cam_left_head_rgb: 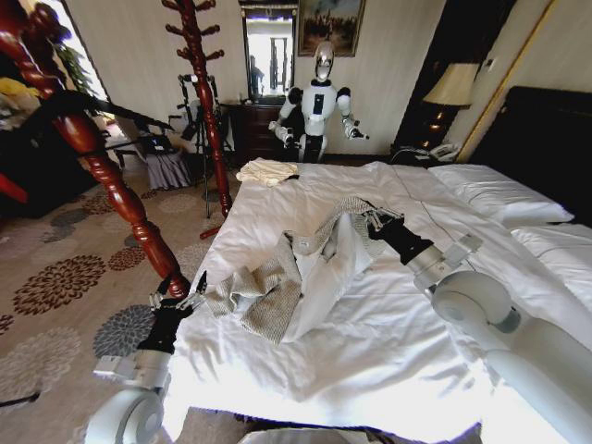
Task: Pick up the clothes from the bed and hang them on the clothes hanger.
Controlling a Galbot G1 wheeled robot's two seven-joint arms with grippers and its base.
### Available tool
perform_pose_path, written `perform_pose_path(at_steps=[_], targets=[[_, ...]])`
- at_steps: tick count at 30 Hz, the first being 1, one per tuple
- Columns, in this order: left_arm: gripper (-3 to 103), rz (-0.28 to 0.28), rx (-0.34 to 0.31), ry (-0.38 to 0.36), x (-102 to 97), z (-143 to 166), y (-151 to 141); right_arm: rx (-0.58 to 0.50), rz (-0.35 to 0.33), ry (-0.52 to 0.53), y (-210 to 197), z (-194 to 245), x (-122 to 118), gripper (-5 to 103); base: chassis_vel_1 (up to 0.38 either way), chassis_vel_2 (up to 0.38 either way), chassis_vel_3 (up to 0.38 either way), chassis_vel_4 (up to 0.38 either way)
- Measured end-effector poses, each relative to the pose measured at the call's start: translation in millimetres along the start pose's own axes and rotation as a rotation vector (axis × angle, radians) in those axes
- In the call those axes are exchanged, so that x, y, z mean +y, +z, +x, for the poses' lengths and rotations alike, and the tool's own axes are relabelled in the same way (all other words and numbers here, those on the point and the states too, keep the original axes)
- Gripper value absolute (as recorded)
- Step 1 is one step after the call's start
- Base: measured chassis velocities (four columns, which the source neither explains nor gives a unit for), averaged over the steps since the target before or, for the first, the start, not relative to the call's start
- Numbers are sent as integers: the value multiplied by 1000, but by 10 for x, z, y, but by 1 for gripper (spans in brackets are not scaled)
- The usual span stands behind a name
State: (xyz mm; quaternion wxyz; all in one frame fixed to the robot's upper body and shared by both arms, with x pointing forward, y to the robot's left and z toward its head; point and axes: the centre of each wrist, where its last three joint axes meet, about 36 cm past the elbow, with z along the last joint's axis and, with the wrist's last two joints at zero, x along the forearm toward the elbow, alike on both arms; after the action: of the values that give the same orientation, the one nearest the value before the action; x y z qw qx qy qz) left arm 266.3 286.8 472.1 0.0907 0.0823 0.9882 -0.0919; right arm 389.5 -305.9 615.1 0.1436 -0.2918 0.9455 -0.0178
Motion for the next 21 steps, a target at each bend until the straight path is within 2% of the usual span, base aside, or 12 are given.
perform_pose_path(at_steps=[5,6,9,10,14,15,19,21], targets=[[100,-54,47,74,244,-383,115,-71,-34,-78,-29,-42,17,1,0,0,0,0],[100,-54,47,74,244,-383,115,-71,-34,-78,-29,-42,17,1,0,0,0,0],[100,-27,123,104,339,-651,359,-91,-56,-103,-42,-69,36,1,0,0,0,0],[100,-27,123,104,339,-651,359,-91,-56,-103,-42,-69,36,1,0,0,0,0],[100,5,156,162,237,-1049,567,-86,-60,-119,-12,-89,26,1,0,0,0,0],[100,5,156,162,237,-1049,567,-86,-60,-119,-12,-89,26,1,0,0,0,0],[100,15,172,181,2,-1484,718,-88,-64,-116,20,-120,0,1,0,0,0,0],[100,23,184,186,-69,-1544,756,-88,-64,-116,28,-126,-7,1,0,0,0,0]])
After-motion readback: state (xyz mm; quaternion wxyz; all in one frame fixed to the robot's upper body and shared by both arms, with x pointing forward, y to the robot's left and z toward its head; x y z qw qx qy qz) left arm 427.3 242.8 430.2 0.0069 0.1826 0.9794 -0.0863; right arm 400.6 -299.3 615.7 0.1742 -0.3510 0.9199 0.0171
